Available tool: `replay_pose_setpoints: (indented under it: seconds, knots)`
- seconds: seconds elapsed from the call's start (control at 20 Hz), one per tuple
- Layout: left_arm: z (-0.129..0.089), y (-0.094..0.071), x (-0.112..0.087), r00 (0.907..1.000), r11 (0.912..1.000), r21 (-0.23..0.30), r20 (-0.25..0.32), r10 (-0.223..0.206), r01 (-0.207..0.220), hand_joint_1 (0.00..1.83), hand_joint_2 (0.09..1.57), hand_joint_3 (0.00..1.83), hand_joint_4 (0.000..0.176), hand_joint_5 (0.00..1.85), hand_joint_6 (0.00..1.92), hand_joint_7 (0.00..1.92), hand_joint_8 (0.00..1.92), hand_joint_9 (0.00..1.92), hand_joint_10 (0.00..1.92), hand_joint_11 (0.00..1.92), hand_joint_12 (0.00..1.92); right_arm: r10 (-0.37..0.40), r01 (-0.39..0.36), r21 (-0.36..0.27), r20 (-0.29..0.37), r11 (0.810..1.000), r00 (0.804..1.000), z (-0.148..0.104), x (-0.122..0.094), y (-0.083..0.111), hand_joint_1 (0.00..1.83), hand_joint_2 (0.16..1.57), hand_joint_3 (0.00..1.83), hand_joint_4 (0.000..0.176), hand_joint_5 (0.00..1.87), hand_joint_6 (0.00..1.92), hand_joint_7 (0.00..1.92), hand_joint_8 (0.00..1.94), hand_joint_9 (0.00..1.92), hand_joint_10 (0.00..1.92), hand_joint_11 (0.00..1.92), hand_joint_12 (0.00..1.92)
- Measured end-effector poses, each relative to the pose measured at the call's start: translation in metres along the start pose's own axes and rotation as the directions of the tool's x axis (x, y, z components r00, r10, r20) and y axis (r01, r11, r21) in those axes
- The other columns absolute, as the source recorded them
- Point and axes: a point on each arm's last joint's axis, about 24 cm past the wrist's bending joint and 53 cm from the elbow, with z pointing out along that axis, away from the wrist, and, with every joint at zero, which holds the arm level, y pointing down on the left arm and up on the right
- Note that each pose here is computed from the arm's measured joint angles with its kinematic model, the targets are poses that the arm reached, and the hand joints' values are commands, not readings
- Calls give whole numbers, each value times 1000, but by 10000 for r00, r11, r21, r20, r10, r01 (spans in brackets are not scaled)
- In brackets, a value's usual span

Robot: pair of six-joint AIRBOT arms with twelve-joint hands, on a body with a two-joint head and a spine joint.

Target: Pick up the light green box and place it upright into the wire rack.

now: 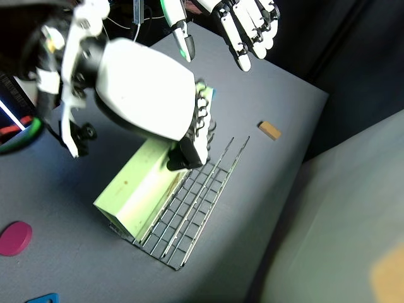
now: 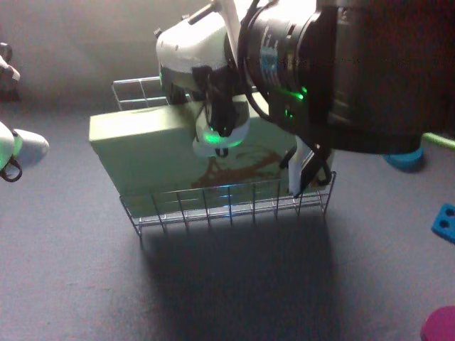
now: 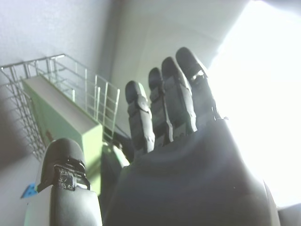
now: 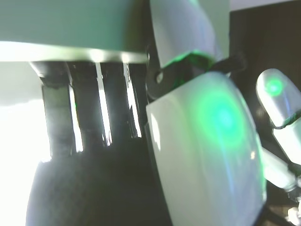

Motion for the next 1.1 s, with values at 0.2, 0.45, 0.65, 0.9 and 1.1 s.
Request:
replay_pose_setpoints:
  seconds: [0.2, 0.45, 0.65, 0.9, 1.1]
  knots:
    - [1, 1, -2, 10000, 10000, -12, 45, 5, -5, 183, 1162, 0, 59, 382, 0, 288, 3, 264, 2, 0, 777, -39, 38, -121, -56, 9999, 10000, 8, 8, 0, 1359, 1173, 0, 0, 766, 1094, 875, 1174, 853, 1410, 759, 1469]
    - [2, 2, -2, 10000, 10000, -42, 26, 16, -16, 180, 1164, 1, 60, 375, 0, 281, 0, 259, 0, 0, 769, -6, 5, -32, -245, 10000, 9997, 14, 20, -6, 1359, 1173, 0, 0, 759, 1101, 877, 1170, 859, 1407, 773, 1478]
    - [4, -3, -3, 9999, 9999, 49, 26, 126, -126, 179, 1163, 0, 60, 375, 0, 282, 0, 259, 0, 0, 769, 32, -33, -22, -305, 10000, 9995, 17, 23, -7, 1357, 1178, 1, 0, 747, 1130, 857, 1193, 855, 1409, 764, 1479]
    - [6, -1, -3, 9999, 9999, -1, 4, 120, -120, 178, 1163, 0, 60, 372, 0, 280, 0, 257, 0, 0, 764, 37, -37, -21, -289, 10000, 9996, 17, 22, -7, 1361, 1169, 0, 0, 762, 1101, 894, 1153, 862, 1392, 773, 1475]
    - [7, -1, -3, 9999, 9999, 4, -15, 120, -120, 181, 1163, 0, 59, 375, 1, 284, 2, 257, 0, 0, 762, 34, -35, -17, -289, 10000, 9996, 17, 22, -7, 1360, 1166, 0, 0, 757, 1129, 915, 1120, 854, 1376, 780, 1448]
